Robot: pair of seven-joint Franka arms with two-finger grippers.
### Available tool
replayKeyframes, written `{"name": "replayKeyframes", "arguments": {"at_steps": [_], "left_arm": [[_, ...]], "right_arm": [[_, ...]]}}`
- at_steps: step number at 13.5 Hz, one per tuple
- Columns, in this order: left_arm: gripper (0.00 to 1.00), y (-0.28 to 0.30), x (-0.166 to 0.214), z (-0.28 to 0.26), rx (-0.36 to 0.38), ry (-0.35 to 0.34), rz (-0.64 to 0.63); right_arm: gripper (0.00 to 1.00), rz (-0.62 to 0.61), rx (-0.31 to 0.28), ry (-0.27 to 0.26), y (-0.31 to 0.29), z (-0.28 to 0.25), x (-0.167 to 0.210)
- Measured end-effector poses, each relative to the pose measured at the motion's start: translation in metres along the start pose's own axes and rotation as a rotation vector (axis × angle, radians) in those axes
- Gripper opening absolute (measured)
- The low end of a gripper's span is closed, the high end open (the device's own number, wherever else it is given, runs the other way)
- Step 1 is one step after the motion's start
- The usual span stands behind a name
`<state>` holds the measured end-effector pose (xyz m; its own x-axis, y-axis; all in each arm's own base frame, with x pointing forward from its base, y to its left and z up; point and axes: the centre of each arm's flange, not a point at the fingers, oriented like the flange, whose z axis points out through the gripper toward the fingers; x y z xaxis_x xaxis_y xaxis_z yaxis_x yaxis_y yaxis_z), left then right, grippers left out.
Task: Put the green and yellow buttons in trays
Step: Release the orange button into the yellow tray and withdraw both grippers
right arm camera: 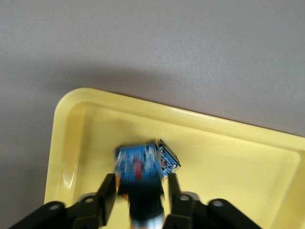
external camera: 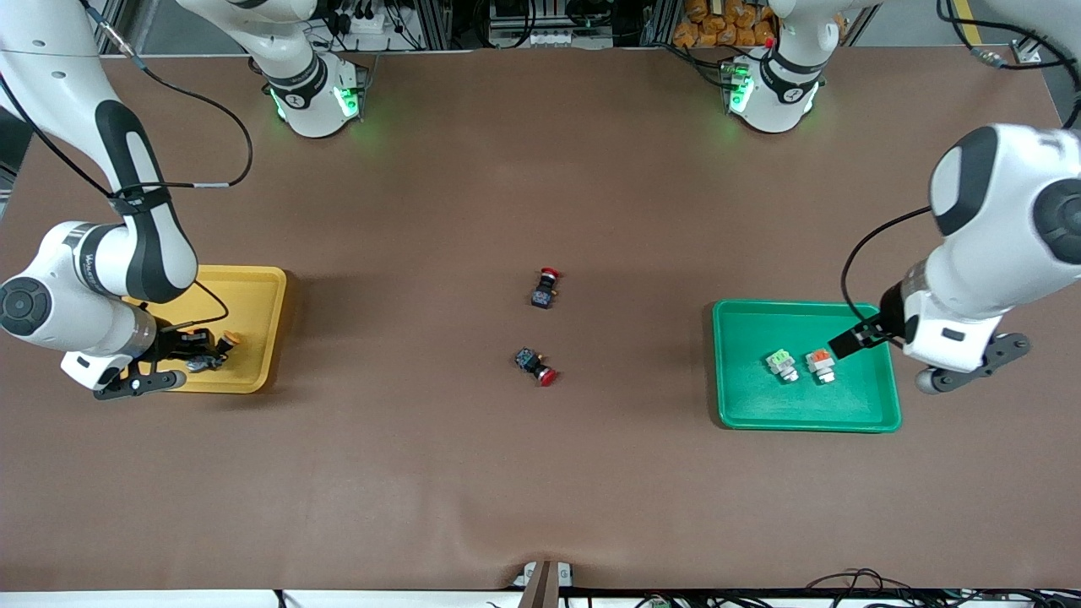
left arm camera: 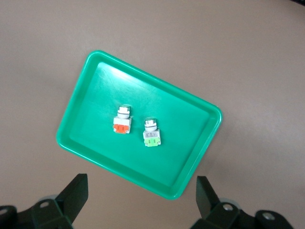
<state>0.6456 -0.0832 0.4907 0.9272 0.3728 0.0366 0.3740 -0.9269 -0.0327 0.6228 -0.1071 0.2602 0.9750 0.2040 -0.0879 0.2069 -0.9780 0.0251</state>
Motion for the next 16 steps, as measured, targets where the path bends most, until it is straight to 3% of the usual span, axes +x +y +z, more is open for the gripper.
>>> {"name": "replayKeyframes", "arguments": {"at_steps": [4, 6, 10, 13, 16], "left_arm": [[1.00, -0.017, -0.001, -0.059, 0.009, 0.027, 0.091], [1.00, -0.032, -0.005, -0.084, 0.016, 0.053, 0.130], [1.00, -0.060, -0.011, -0.116, 0.019, 0.071, 0.187], [1.00, -0.089, -0.006, -0.129, -0.027, 0.070, 0.238], [1.00, -0.122, -0.004, -0.143, -0.044, 0.073, 0.263]], "right_arm": [[0.98, -0.004, -0.009, 0.030, -0.002, -0.023, 0.006], [1.00, 0.003, -0.006, 0.026, -0.004, -0.048, 0.006], [1.00, 0.059, 0.012, -0.039, -0.022, -0.140, 0.003], [1.00, 0.075, 0.002, -0.005, -0.045, -0.219, -0.011], [1.00, 0.134, 0.036, -0.020, -0.081, -0.290, -0.049]]}}
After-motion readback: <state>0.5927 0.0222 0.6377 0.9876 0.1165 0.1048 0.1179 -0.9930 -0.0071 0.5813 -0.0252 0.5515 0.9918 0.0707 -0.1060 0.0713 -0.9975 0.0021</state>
